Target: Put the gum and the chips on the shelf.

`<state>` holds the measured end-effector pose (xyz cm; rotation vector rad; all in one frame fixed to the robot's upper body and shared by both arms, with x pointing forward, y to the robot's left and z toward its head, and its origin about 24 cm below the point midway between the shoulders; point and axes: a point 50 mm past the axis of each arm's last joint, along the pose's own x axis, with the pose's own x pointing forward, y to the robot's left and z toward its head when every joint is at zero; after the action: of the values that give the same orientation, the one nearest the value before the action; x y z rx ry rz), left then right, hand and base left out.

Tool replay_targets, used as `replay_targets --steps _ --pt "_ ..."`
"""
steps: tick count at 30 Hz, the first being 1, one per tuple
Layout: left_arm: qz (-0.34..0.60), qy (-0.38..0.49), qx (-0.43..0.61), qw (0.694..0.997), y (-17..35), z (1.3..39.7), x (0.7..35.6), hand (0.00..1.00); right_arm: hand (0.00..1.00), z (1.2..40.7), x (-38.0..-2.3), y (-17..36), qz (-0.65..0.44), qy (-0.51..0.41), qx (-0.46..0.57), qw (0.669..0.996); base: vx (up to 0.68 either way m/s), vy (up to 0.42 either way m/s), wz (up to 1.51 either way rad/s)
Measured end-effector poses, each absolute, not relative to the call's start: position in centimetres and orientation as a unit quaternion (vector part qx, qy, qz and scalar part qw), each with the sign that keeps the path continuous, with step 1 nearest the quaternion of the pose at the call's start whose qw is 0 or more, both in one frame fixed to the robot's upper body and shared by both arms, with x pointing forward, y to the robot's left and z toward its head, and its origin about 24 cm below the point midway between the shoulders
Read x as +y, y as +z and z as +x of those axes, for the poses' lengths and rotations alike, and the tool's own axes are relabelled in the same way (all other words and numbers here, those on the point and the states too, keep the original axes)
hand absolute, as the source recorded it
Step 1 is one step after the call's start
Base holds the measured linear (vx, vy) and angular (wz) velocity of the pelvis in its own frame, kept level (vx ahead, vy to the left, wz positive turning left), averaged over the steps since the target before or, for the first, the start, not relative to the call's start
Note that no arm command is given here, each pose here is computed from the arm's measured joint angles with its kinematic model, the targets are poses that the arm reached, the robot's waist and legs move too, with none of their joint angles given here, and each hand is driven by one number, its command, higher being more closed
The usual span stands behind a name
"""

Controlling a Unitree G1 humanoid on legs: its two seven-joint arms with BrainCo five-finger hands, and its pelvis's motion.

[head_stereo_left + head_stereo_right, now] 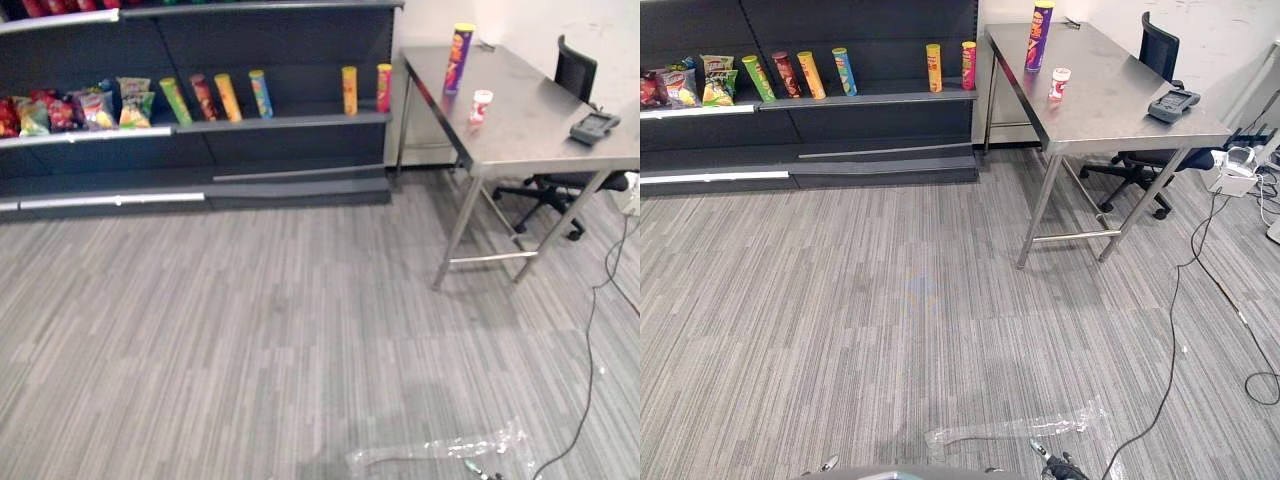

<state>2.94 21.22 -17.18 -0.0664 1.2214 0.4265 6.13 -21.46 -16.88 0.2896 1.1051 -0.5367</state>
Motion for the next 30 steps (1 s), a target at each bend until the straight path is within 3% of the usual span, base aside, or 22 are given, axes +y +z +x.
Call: replay_targets --steps 5,14,20,28,30 --pt "-0.031 0.196 0.567 0.799 -17.2 3.1 21.3 0.0 0.0 6.1 -21.7 -16.8 0.142 -0.261 0.513 0.805 -0.02 0.008 0.08" --pt "-0.019 0.2 0.538 0.819 -16.6 5.9 22.9 0.0 0.0 9.4 -20.4 -16.5 0.156 -0.239 0.488 0.825 -0.04 -0.045 0.15" --pt "-0.059 0.223 0.532 0.815 -16.7 5.7 22.2 0.0 0.0 8.9 -22.0 -16.4 0.129 -0.239 0.496 0.825 0.02 -0.041 -0.07" --pt "-0.075 0.239 0.516 0.819 -16.7 6.3 21.5 0.0 0.0 9.5 -22.3 -16.2 0.116 -0.247 0.494 0.826 0.3 0.232 -0.31" --pt "-0.066 0.245 0.503 0.826 -16.3 6.8 22.4 0.0 0.0 10.7 -20.8 -16.2 0.134 -0.233 0.486 0.831 0.51 0.322 -0.51"
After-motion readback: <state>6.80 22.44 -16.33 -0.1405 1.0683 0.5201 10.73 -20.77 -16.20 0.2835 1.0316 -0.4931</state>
